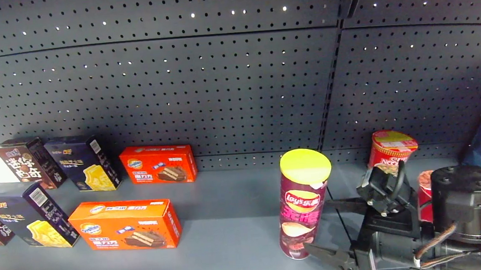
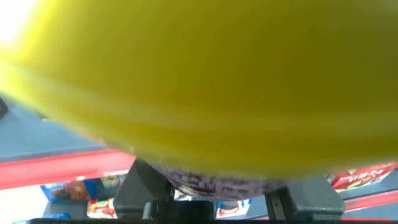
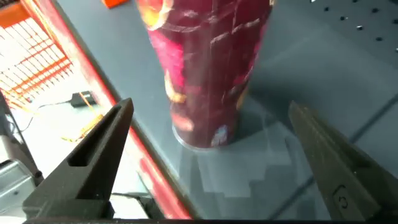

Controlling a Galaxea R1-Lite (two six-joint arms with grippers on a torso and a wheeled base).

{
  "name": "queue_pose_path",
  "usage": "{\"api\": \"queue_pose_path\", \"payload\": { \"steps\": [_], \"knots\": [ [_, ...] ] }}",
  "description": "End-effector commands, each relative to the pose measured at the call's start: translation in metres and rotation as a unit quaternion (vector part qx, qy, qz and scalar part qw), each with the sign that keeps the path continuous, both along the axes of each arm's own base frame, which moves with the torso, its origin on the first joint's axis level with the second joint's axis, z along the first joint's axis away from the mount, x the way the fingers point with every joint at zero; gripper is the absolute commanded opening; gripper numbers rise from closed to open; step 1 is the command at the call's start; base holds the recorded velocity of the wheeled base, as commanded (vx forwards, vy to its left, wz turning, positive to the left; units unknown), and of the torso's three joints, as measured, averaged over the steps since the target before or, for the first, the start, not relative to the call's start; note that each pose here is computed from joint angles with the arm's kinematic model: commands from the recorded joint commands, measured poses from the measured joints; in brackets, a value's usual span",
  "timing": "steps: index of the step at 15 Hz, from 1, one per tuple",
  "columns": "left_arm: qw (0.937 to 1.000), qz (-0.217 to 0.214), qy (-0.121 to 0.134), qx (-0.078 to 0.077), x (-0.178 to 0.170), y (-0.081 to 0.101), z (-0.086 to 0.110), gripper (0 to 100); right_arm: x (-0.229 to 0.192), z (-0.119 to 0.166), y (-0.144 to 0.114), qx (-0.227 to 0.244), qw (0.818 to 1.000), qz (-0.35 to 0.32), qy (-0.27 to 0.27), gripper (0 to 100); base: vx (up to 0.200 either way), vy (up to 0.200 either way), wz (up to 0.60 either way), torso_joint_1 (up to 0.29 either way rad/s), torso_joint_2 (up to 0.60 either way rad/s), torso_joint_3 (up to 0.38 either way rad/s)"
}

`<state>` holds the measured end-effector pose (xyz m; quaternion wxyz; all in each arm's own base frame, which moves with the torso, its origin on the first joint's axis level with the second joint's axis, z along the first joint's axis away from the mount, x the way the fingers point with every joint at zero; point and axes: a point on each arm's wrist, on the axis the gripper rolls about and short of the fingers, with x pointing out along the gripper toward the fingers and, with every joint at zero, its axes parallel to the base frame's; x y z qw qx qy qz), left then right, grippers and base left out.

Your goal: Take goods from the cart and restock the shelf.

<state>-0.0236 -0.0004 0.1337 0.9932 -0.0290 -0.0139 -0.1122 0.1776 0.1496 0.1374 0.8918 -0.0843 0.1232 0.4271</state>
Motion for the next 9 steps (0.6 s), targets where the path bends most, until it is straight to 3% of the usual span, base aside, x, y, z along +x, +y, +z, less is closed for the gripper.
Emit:
{"api": "queue_pose_path", "payload": {
  "steps": [1, 3, 5, 7, 9],
  "knots": [
    [0.9998, -0.003, -0.022, -0.001, -0.004, 0.0, 0.015, 0, -0.014, 0.014, -0.013, 0.022, 0.999, 0.0, -0.023, 100, 0.0, 0.0, 0.0, 0.0, 0.0, 0.0],
    [0.9979, -0.02, -0.062, 0.005, -0.004, 0.001, 0.069, 0, -0.016, 0.028, -0.015, 0.044, 0.997, -0.01, -0.057, 100, 0.0, 0.0, 0.0, 0.0, 0.0, 0.0],
    [0.9961, -0.048, -0.068, 0.031, 0.011, 0.0, 0.108, 0, -0.021, 0.022, -0.021, 0.034, 0.997, -0.049, -0.056, 100, 0.0, 0.0, 0.0, 0.0, 0.0, 0.0],
    [0.9909, -0.112, -0.051, 0.056, 0.033, -0.006, 0.125, 0, -0.031, 0.01, -0.029, 0.021, 0.997, -0.056, -0.04, 100, 0.0, 0.0, 0.0, 0.0, 0.0, 0.0],
    [0.9854, -0.156, -0.026, 0.064, 0.054, -0.016, 0.135, 0, -0.035, 0.007, -0.032, 0.015, 0.998, -0.057, -0.036, 100, 0.0, 0.0, 0.0, 0.0, 0.0, 0.0]
  ]
}}
